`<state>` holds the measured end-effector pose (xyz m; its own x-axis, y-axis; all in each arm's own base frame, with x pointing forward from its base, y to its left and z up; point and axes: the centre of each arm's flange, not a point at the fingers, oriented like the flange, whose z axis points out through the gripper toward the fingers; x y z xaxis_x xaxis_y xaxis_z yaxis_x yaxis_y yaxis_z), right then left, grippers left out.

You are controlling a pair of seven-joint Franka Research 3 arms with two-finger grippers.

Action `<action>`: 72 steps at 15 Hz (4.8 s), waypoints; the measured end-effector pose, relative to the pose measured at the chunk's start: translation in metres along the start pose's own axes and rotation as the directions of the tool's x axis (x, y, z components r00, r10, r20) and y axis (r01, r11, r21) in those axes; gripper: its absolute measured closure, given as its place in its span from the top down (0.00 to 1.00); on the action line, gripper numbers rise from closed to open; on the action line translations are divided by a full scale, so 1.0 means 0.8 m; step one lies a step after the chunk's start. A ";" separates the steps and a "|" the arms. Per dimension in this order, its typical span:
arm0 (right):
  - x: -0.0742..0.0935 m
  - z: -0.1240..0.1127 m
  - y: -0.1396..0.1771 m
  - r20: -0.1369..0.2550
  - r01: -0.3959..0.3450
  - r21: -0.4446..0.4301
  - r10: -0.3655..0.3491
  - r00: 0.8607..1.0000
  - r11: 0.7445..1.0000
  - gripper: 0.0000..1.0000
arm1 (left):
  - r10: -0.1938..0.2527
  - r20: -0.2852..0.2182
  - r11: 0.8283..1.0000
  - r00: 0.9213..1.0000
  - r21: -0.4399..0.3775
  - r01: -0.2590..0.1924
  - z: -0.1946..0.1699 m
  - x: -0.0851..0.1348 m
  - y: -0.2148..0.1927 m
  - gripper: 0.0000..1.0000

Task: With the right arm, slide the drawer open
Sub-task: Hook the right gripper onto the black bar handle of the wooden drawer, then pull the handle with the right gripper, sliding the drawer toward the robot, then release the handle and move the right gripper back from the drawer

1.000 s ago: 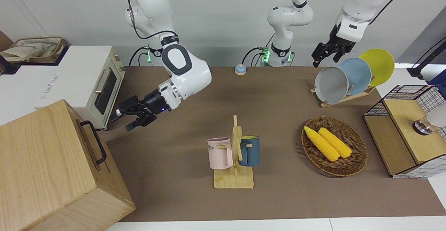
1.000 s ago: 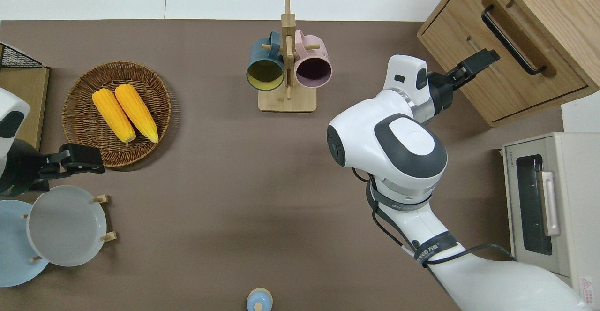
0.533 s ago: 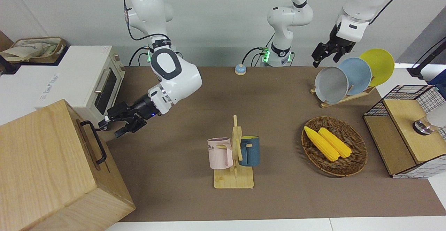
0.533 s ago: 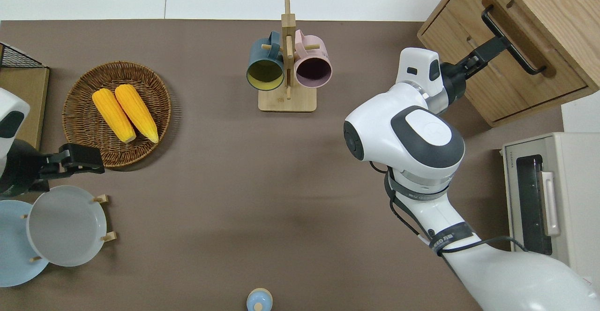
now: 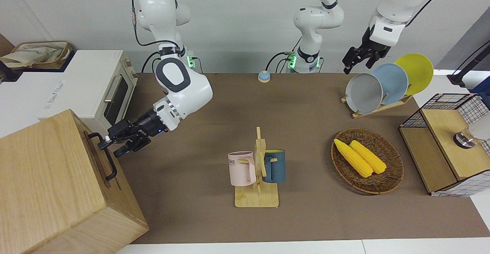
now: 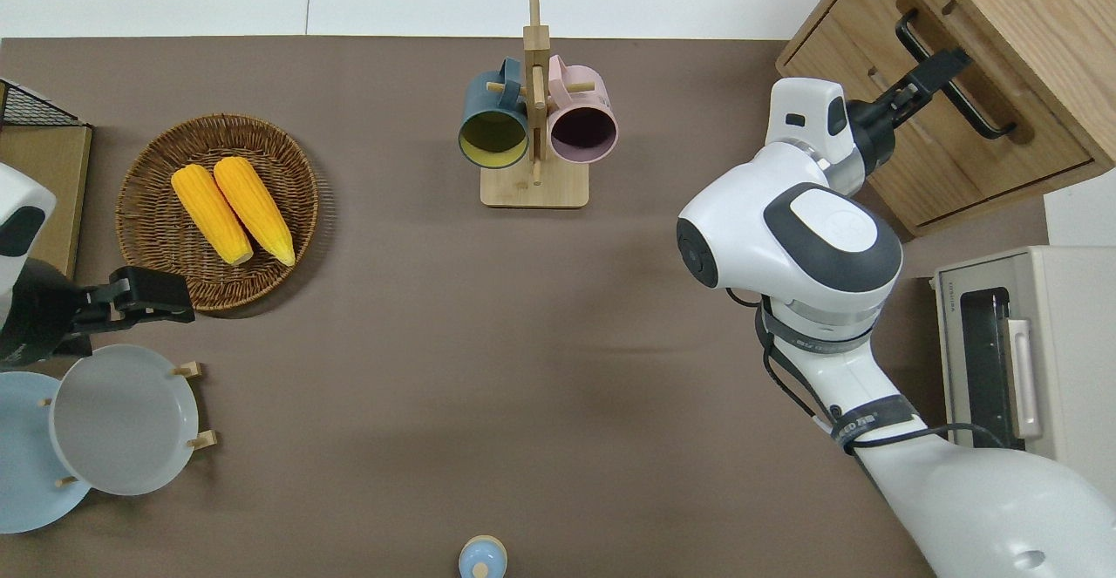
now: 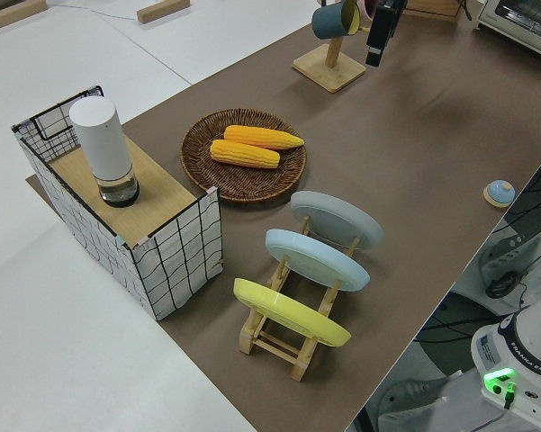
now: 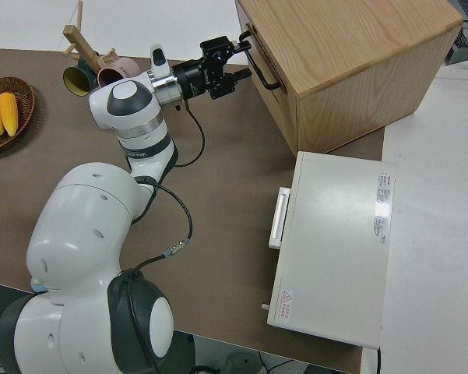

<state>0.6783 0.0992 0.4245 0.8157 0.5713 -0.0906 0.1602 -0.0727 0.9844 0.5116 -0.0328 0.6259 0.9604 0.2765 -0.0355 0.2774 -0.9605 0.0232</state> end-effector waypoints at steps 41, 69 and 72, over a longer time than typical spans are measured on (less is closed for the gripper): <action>0.031 -0.166 -0.031 0.092 -0.029 0.030 0.026 0.995 0.999 0.18 | 0.000 0.000 1.000 1.000 0.000 0.000 0.000 0.000 0.000 1.00; 0.031 -0.338 -0.030 0.112 0.010 0.112 -0.022 0.993 0.994 0.38 | 0.000 0.000 1.000 1.000 0.000 0.000 0.000 0.000 0.000 1.00; 0.030 -0.348 -0.011 0.115 -0.001 0.105 -0.011 0.993 0.994 0.68 | 0.000 0.000 1.000 1.000 0.000 0.000 0.000 0.000 0.000 1.00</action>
<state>0.5413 0.3412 0.4556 0.8725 0.4739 -0.1186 0.2172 -0.1588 0.9631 0.5116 -0.0328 0.6259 0.9604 0.2765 -0.0355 0.2774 -0.9605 0.0232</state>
